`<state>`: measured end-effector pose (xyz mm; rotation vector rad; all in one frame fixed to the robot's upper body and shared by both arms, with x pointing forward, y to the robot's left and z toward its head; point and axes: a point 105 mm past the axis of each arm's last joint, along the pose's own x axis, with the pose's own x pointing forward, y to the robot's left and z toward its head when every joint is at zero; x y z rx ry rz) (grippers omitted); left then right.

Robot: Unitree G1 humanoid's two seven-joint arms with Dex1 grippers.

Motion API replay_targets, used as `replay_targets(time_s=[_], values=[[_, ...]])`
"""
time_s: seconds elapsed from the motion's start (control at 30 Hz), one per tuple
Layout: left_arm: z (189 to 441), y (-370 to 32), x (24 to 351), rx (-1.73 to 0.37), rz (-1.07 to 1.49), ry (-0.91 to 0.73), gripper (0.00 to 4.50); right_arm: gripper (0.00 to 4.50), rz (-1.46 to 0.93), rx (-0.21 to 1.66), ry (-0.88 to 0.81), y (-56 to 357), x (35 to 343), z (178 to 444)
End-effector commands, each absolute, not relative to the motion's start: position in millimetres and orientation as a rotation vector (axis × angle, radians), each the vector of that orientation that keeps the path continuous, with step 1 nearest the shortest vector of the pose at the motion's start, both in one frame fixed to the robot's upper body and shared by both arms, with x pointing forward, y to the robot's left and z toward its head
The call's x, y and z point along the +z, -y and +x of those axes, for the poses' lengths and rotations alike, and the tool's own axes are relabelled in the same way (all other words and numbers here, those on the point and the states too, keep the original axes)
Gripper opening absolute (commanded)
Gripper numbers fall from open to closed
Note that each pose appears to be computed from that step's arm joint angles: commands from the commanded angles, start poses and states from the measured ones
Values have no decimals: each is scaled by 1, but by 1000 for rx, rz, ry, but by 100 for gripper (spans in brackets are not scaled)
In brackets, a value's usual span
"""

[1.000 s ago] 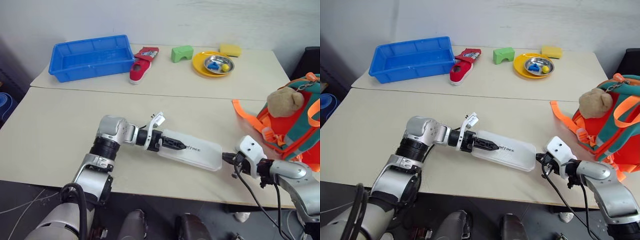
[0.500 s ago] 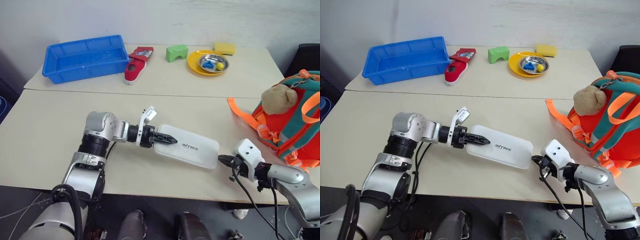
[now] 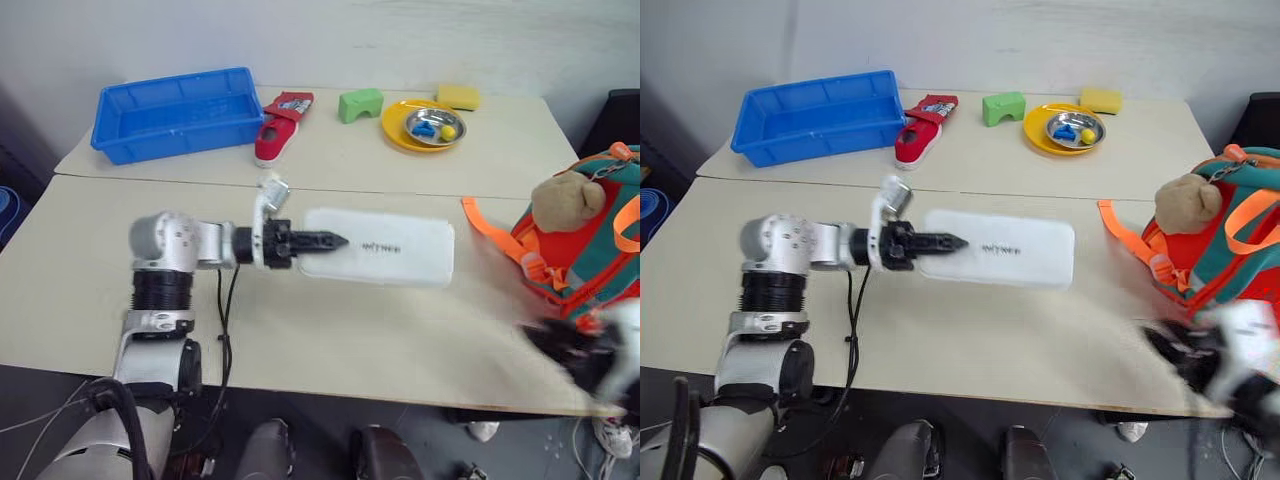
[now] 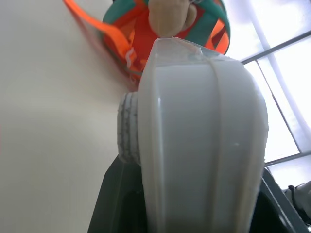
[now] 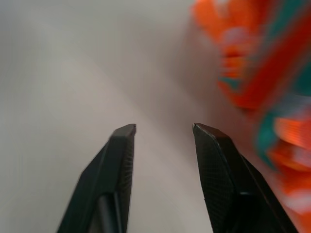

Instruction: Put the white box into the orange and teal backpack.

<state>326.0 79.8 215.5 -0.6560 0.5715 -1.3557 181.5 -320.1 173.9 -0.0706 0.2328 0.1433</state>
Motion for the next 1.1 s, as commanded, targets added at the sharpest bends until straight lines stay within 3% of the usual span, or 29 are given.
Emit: replay_targets(time_s=[0.03, 0.17, 0.37, 0.5, 0.73, 0.93, 1.1], values=[[319, -81, 239, -1428, -621, -447, 126, 317, -24, 116, -150, 331, 202, 181], [323, -84, 250, -1416, -576, -386, 126, 447, 46, 95, -88, 337, 212, 202], [328, -84, 255, -1396, -536, -339, 126, 447, 134, 202, -39, 308, 213, 250], [330, -85, 257, -1379, -517, -310, 126, 447, 140, 168, -1, 311, 215, 280], [335, -96, 271, -1340, -523, -187, 126, 217, 90, 249, 43, 297, 221, 297], [345, -110, 281, -1278, -499, -107, 126, 13, 70, 502, 40, 253, 231, 289], [352, -126, 299, -1243, -451, 43, 126, 5, 59, 860, -2, 187, 238, 257]])
